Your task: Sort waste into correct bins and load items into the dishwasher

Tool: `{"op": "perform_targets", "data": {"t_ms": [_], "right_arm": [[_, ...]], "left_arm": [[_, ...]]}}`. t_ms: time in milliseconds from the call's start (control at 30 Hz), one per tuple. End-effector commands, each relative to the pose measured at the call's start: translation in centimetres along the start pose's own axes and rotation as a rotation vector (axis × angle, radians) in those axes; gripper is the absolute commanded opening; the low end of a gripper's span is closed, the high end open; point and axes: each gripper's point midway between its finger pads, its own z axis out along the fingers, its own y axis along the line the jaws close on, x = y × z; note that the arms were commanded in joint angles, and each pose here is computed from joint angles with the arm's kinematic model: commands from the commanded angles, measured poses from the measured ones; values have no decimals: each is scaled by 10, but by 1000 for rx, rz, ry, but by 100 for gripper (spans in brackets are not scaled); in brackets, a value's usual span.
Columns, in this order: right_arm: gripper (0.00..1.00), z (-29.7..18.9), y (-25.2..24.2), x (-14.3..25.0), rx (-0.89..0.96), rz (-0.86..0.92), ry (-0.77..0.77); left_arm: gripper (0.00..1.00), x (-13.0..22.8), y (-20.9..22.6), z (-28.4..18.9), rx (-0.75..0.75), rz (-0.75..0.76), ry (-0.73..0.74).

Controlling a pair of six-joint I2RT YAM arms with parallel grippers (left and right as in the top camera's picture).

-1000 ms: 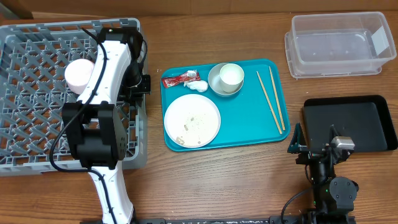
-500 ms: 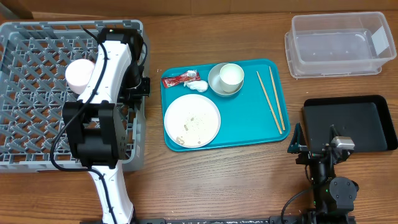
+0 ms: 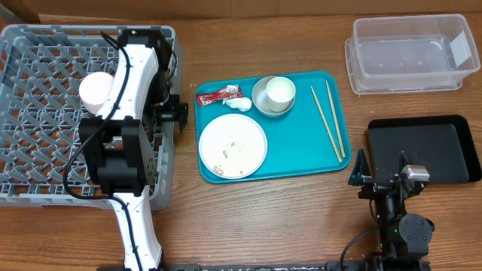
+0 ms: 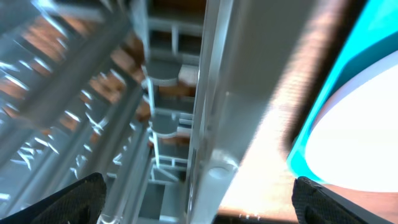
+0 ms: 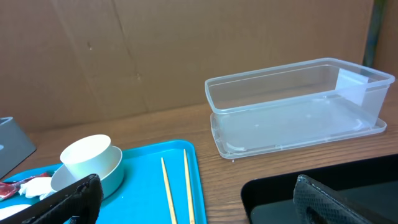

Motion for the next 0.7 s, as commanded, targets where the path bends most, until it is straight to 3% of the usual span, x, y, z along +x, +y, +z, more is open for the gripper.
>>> {"op": "perform_targets", "data": {"t_ms": [0, 267, 433, 500, 667], "right_arm": [[100, 0, -1, 1, 1, 4, -5], [100, 0, -1, 1, 1, 4, -5], [100, 0, -1, 1, 1, 4, -5], [100, 0, -1, 1, 1, 4, -5], [100, 0, -1, 1, 1, 4, -5]], "left_arm": [[97, -12, -7, -35, 80, -8, -120], [100, -19, -32, -90, 263, 15, -279], [95, -13, -66, -105, 466, 112, -279], [100, -9, -82, -114, 570, 151, -276], [100, 5, -113, -131, 747, 234, -254]]}}
